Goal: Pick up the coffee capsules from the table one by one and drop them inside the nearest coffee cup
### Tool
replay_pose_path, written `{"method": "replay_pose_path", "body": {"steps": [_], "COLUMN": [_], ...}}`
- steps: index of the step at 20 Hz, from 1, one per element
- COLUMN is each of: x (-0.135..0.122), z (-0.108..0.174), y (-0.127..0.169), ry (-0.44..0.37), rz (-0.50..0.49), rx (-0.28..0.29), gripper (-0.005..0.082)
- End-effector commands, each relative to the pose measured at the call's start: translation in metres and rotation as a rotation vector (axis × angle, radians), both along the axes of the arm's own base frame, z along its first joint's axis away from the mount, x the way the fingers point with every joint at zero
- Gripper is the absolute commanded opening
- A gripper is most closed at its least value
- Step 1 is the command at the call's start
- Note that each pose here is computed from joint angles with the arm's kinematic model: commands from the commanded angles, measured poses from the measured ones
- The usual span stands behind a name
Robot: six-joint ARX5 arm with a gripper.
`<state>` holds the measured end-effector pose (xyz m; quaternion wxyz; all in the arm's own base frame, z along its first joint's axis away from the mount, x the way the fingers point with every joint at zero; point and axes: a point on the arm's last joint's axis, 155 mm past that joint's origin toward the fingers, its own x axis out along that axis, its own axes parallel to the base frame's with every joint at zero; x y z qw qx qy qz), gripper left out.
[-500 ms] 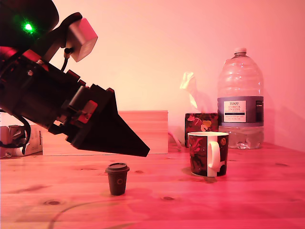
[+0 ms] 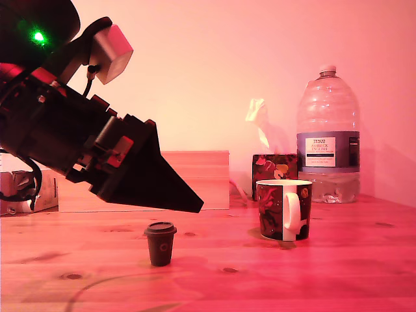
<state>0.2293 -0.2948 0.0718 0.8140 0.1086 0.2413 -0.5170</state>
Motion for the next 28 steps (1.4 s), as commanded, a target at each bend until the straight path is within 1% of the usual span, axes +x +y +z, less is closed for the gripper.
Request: {"method": "replay_pose_path", "body": {"steps": [1,3,4,7,8,12,13,14,17,20,21,22,28], "x": [0.001,0.003,0.004,0.007,0.009,0.011,0.01,0.008,0.003,-0.003,-0.004,-0.005,0.001], "z": [0.001,0.001,0.001,0.006,0.01,0.026,0.027,0.027,0.02,0.005,0.0,-0.003,-0.003], "y": [0.002,0.005,0.007,0.016,0.019,0.038,0.043,0.048,0.068,0.085,0.089,0.09,0.093], "ry": [0.0,-0.009,0.05,0.013,0.046,-0.038,-0.006,-0.007,-0.042,-0.058,-0.01,-0.008,-0.027], "rz": [0.013,0.031,0.079,0.122,0.178,0.262,0.304,0.327,0.385,0.432,0.471,0.474,0.505], "rx": [-0.006,0.002,-0.025,-0.023,-0.057,-0.081,-0.112,-0.123,-0.118,-0.089,-0.112,-0.104,-0.1], "gripper": [0.0518,0.0518,0.0518,0.0518,0.0518,0.0518,0.0518,0.0518,0.0518,0.0518,0.0518,0.0518,0.0518]}}
